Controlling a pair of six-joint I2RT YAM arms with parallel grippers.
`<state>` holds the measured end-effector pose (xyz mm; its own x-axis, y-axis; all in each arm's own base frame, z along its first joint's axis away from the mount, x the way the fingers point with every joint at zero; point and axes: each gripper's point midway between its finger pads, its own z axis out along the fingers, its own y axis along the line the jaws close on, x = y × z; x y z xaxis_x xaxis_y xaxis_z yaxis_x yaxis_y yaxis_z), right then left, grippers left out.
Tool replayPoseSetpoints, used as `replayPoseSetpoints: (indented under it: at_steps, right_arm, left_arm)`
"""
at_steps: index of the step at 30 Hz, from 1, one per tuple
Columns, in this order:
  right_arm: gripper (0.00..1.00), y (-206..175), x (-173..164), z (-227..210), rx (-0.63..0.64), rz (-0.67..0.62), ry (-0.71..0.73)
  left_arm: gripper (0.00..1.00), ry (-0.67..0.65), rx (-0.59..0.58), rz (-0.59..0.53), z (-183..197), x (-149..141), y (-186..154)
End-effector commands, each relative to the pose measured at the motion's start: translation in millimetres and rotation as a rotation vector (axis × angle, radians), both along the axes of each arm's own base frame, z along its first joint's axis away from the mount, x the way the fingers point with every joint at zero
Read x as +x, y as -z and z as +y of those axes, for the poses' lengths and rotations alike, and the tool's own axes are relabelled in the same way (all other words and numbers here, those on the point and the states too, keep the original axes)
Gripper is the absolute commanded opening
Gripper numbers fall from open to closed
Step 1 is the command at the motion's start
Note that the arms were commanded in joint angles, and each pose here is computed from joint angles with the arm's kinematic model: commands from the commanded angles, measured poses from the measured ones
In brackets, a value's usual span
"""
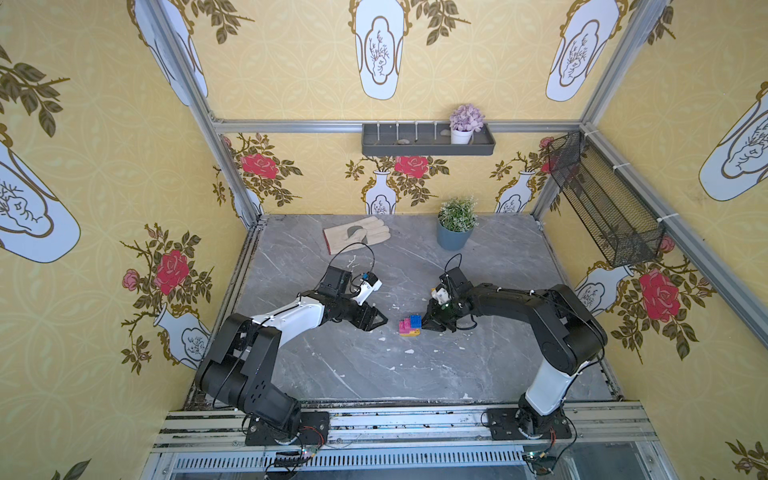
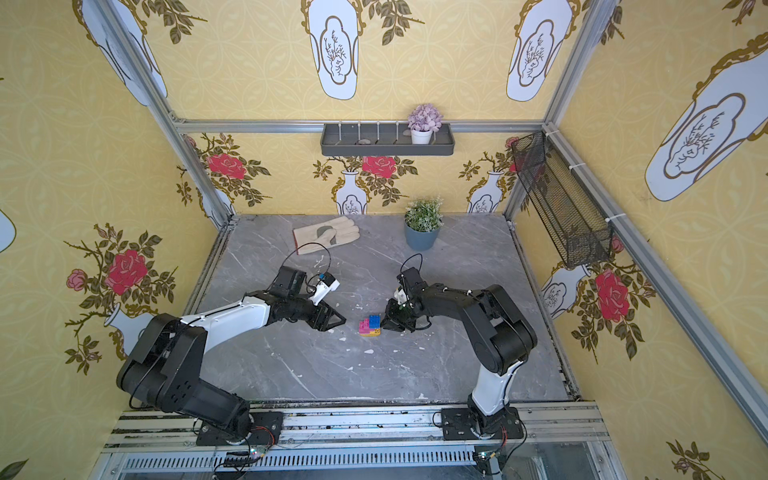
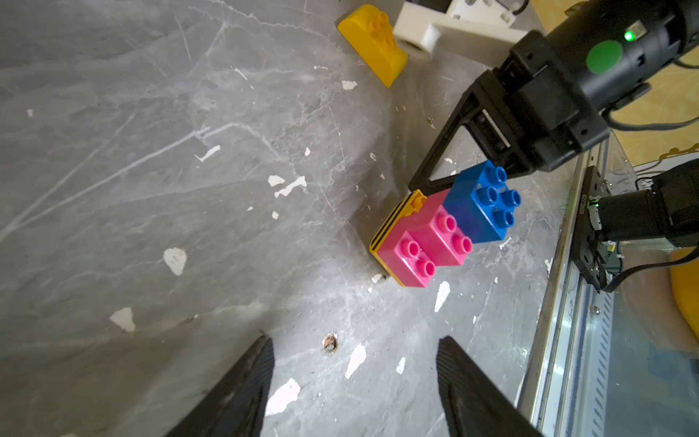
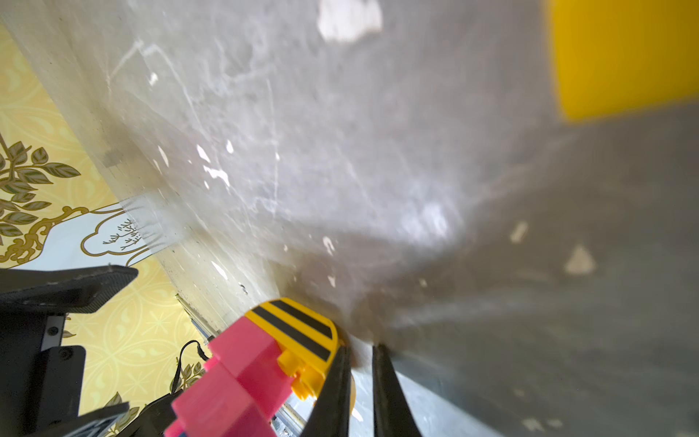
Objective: Assemble the letter s with lego
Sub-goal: Adjust the lego brick at the center of the board.
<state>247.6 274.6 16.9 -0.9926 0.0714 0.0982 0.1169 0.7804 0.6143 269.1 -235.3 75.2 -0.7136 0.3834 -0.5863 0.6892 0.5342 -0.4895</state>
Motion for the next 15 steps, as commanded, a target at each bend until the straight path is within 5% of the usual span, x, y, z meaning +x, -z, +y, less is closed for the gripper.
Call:
replayPoseSetpoints:
  at_steps: [1, 5, 8, 12, 15]
  right_arm:
    - [0.17, 16, 1, -24, -0.137, 0.005, 0.022]
    - [0.39, 1, 0, -40, -0.183, -0.023, 0.014]
    - [0.47, -21, 7, -56, -0.217, -0.073, 0.004]
    - [0.66, -40, 25, -78, -0.208, -0.098, 0.029]
    - [0.69, -42, 42, -91, -0.223, -0.111, 0.031]
  left_arm:
    - [0.71, -0.004, -0.004, 0.013, 2, -3, 1]
    - [0.71, 0.063, -0.031, -0.113, 0, -14, -14]
    - [0.80, -0.001, -0.051, -0.175, 4, -9, -28]
    - [0.77, -0.035, -0.039, 0.039, -2, -3, -11]
    - [0.72, -0.065, -0.074, 0.207, -11, -4, 2]
